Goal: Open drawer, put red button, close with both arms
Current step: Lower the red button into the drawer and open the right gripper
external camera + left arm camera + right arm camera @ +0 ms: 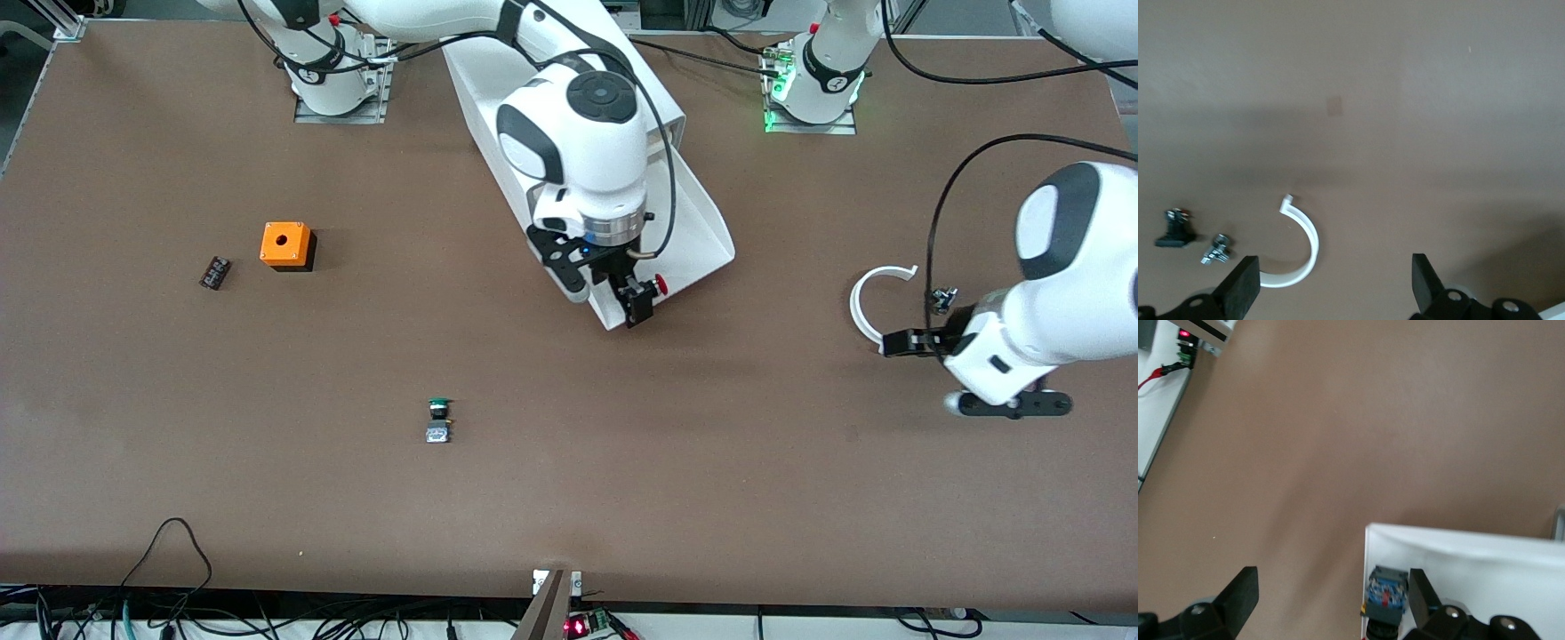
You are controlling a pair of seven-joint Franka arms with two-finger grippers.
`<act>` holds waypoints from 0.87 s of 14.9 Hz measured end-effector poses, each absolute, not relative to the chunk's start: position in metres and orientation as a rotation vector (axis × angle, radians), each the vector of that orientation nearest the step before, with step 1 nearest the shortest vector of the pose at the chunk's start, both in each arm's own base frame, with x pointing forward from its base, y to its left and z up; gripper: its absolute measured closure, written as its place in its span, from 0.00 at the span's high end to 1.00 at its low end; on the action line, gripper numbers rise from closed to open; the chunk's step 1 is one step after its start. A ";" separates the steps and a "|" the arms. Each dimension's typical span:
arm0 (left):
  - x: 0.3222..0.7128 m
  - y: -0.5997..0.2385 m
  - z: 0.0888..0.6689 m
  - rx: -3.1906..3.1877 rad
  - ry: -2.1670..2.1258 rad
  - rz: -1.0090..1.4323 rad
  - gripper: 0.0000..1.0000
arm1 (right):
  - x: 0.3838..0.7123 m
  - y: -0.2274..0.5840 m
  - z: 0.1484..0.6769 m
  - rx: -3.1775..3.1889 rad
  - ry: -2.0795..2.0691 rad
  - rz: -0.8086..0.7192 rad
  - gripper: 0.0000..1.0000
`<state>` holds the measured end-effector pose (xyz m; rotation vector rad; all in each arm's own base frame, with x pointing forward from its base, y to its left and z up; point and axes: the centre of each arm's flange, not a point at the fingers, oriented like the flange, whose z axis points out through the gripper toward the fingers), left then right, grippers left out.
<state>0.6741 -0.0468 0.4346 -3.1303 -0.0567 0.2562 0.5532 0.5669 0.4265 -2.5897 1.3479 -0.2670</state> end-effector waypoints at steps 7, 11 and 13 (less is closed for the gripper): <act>0.663 -0.141 0.361 -3.180 -0.378 0.180 1.00 | 0.629 0.443 0.470 -2.947 0.706 -0.189 1.00; 0.631 -0.218 0.317 -3.160 -0.608 0.152 1.00 | 0.670 0.368 0.447 -3.028 0.458 -0.086 1.00; 0.614 -0.253 0.308 -3.136 -0.687 0.169 1.00 | 0.687 0.332 0.424 -3.063 0.363 -0.041 1.00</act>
